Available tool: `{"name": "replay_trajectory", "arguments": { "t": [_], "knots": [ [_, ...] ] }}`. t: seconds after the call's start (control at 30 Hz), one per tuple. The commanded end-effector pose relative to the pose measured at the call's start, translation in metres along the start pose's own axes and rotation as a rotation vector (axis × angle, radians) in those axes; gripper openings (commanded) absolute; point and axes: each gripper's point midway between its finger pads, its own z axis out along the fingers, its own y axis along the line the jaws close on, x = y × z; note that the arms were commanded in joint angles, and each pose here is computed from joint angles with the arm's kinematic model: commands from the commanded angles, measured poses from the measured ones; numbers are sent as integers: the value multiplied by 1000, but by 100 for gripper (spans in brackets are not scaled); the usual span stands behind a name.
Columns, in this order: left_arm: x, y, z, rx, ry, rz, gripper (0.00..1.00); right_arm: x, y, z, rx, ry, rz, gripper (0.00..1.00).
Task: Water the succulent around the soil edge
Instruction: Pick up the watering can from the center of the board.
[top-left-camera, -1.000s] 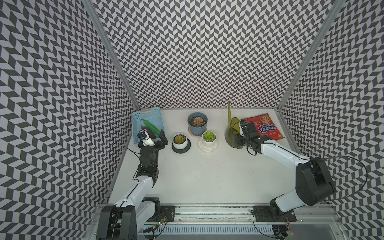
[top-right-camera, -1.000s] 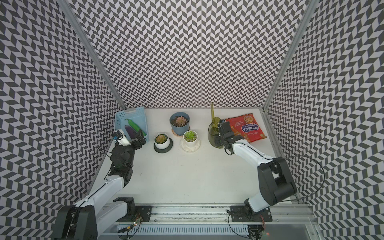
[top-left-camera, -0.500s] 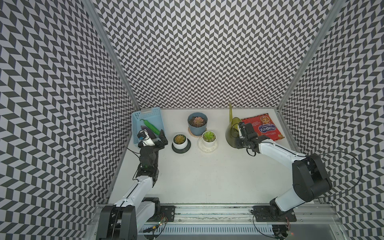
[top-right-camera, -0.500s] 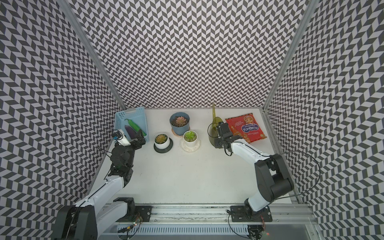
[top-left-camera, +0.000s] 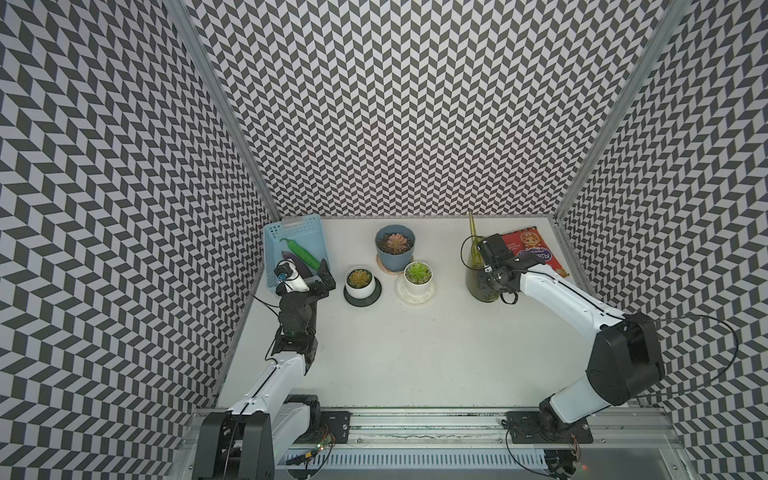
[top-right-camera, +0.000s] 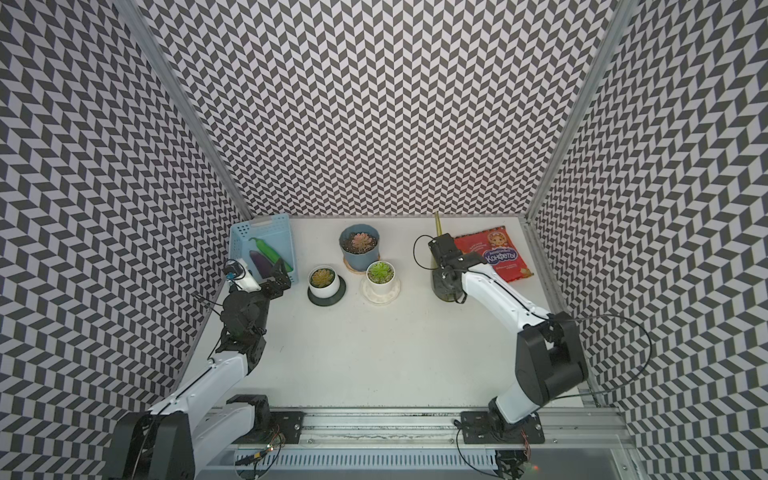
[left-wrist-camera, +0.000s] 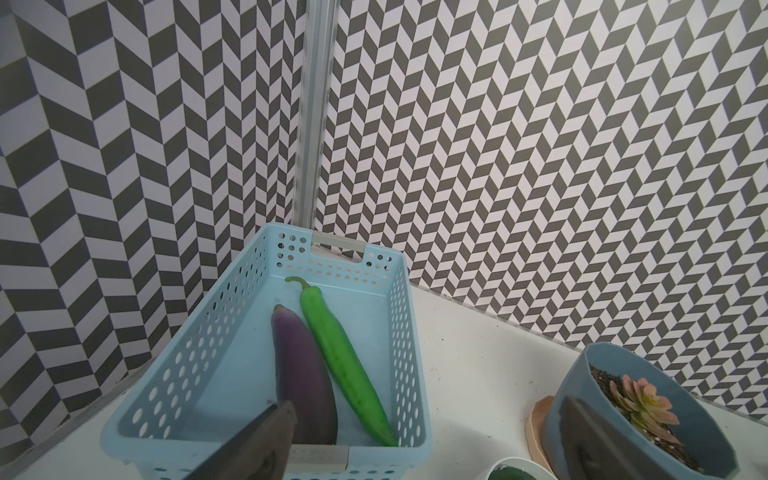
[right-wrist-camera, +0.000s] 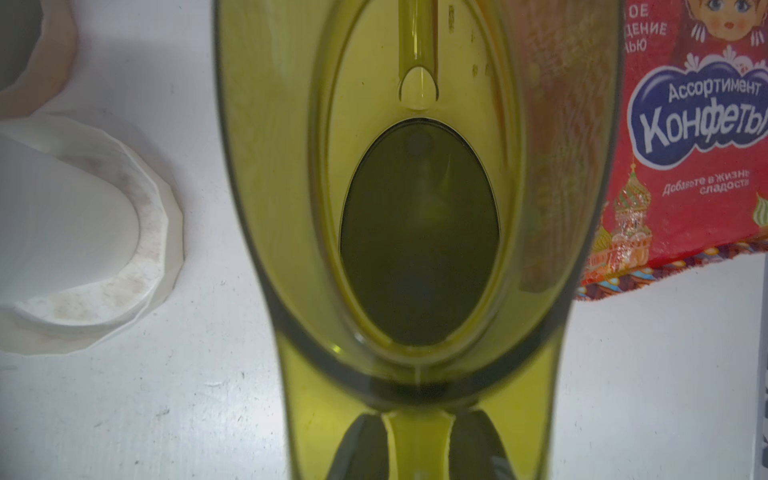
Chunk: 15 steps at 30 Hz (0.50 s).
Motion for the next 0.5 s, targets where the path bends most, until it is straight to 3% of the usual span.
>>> {"name": "replay_trajectory", "arguments": {
  "t": [0.0,0.3,0.47],
  "knots": [
    [-21,-6,0,6,-48,1,100,-5,-6,-33,16,-24,3,0],
    [-23,-6,0,5,-54,3,100,11,6,-85,-103,37,-63,0],
    [-24,-7,0,6,-56,2,100,11,16,-125,-217,-10,-86,0]
  ]
}}
